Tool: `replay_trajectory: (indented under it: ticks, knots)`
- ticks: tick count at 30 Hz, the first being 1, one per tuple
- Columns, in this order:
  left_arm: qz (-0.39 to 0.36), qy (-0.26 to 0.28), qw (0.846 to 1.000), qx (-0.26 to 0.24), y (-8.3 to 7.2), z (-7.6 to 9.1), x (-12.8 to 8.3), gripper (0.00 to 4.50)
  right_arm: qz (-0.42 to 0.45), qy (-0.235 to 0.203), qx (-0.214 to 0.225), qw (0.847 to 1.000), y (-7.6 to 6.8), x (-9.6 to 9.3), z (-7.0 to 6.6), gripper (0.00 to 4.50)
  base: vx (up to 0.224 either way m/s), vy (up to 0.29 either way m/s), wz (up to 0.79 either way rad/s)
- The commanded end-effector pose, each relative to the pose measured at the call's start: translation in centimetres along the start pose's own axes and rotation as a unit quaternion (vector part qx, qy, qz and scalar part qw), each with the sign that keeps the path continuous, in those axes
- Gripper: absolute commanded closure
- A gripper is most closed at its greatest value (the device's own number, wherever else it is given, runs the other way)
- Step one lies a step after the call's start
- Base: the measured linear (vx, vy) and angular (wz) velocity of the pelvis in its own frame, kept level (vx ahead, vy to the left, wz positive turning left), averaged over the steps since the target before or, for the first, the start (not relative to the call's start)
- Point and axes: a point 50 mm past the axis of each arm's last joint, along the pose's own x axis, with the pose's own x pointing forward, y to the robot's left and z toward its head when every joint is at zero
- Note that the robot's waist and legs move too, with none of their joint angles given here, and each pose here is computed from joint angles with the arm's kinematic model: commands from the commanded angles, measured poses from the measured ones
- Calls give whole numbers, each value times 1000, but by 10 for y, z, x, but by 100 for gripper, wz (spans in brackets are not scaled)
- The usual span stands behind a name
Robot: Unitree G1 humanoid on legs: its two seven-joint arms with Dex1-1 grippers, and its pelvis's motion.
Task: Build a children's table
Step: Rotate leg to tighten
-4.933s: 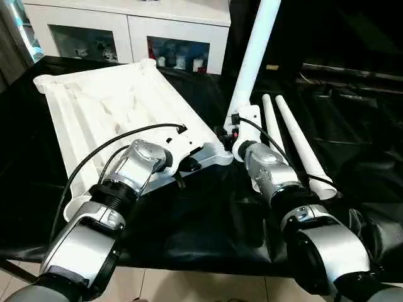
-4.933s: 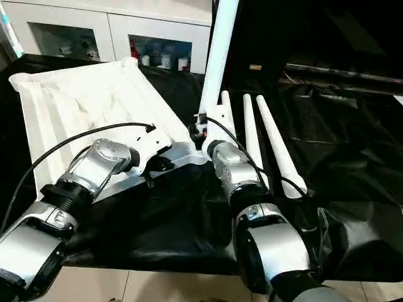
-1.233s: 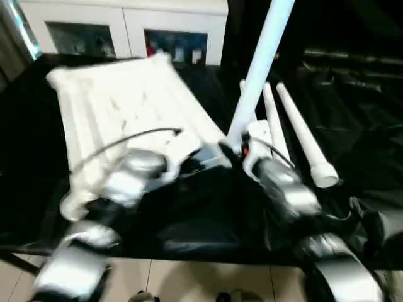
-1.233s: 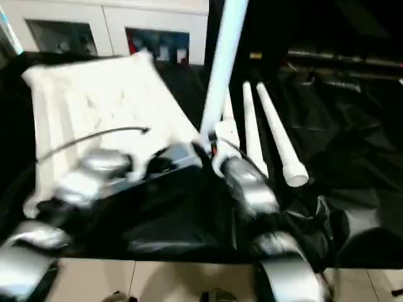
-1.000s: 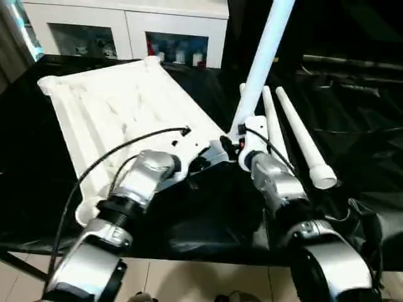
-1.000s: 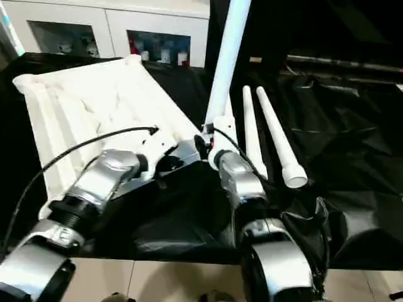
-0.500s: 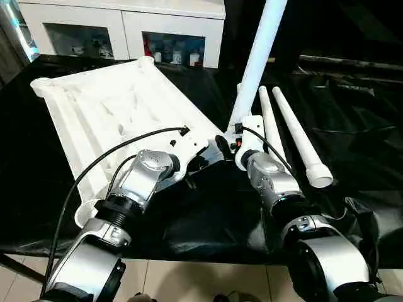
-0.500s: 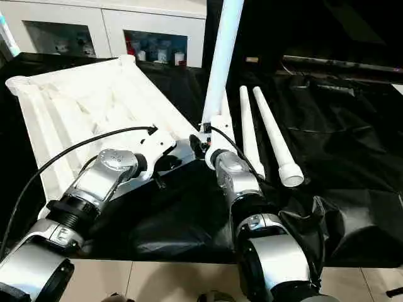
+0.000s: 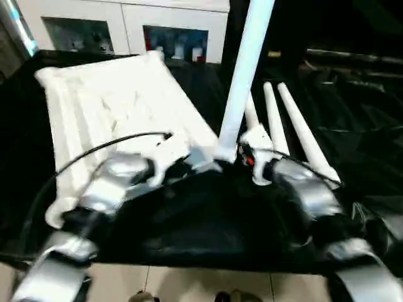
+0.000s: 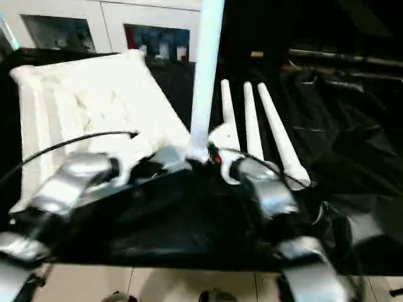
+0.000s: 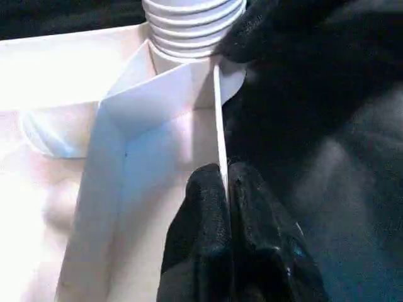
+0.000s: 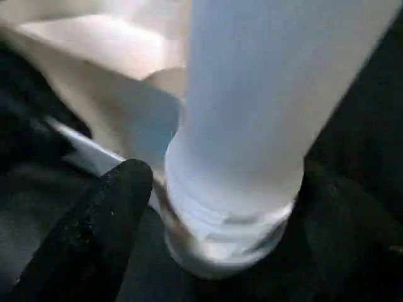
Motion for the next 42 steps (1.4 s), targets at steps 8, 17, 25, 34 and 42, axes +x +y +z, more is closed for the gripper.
replay_trajectory:
  ticks: [8,17,25,34,42]
  knots:
    - [-105,-27,992,59,-14,11,-4,450,86,-2,-30,996,9,-14,6,69,0,0,0]
    - [-107,-26,992,63,-11,11,-6,450,97,7,-25,995,10,-18,1,121,0,0,0]
    - [-109,-26,992,62,-10,10,-6,450,107,-1,-11,994,16,-16,-1,172,0,0,0]
    - [6,1,1000,-2,4,9,14,450,-109,-3,139,984,2,8,-20,176,0,0,0]
    - [102,3,992,-68,7,28,51,450,-223,16,253,941,15,46,-24,176,0,0,0]
